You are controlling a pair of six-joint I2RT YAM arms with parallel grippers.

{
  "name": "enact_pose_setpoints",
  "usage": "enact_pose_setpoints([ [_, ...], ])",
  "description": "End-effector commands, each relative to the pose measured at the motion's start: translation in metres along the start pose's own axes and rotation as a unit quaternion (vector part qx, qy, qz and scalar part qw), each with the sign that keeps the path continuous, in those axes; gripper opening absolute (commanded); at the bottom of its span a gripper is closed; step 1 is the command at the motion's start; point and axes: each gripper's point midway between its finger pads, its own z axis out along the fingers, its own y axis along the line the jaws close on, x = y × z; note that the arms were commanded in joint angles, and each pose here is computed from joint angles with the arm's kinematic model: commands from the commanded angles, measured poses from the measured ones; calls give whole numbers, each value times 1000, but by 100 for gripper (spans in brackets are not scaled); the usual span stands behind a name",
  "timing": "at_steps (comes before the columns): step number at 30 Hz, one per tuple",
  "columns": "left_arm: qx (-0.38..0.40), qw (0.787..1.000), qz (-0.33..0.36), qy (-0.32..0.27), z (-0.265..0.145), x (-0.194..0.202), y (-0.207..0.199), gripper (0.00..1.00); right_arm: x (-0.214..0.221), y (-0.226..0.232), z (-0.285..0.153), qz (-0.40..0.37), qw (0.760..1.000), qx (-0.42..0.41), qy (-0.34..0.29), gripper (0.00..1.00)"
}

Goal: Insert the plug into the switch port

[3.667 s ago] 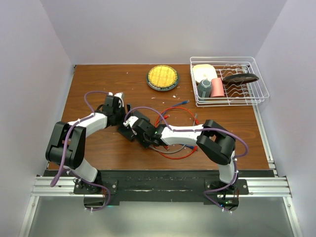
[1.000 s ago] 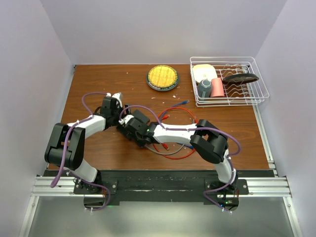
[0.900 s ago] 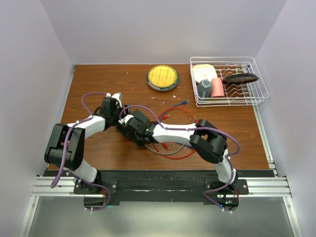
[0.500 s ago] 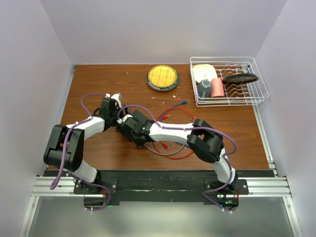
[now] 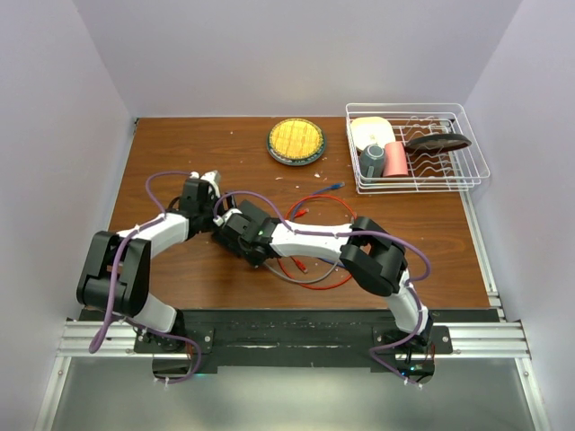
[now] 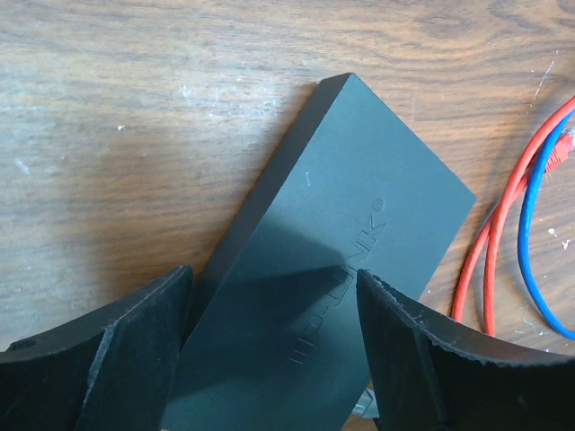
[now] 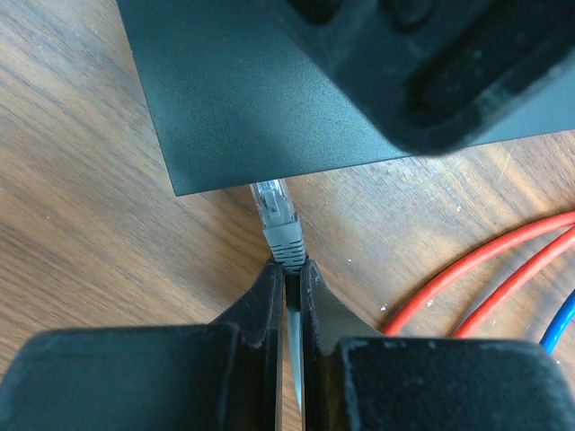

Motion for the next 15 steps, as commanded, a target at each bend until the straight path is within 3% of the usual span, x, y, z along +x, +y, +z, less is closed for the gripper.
enact_pose_setpoints([
  [1,19,999,-26,25,-16,9,-16,78,-15,-6,4,18,999,5,-37,0],
  [15,-34,998,-39,34,-6,15,19,74,3,-1,-3,-2,999,-29,-38,0],
])
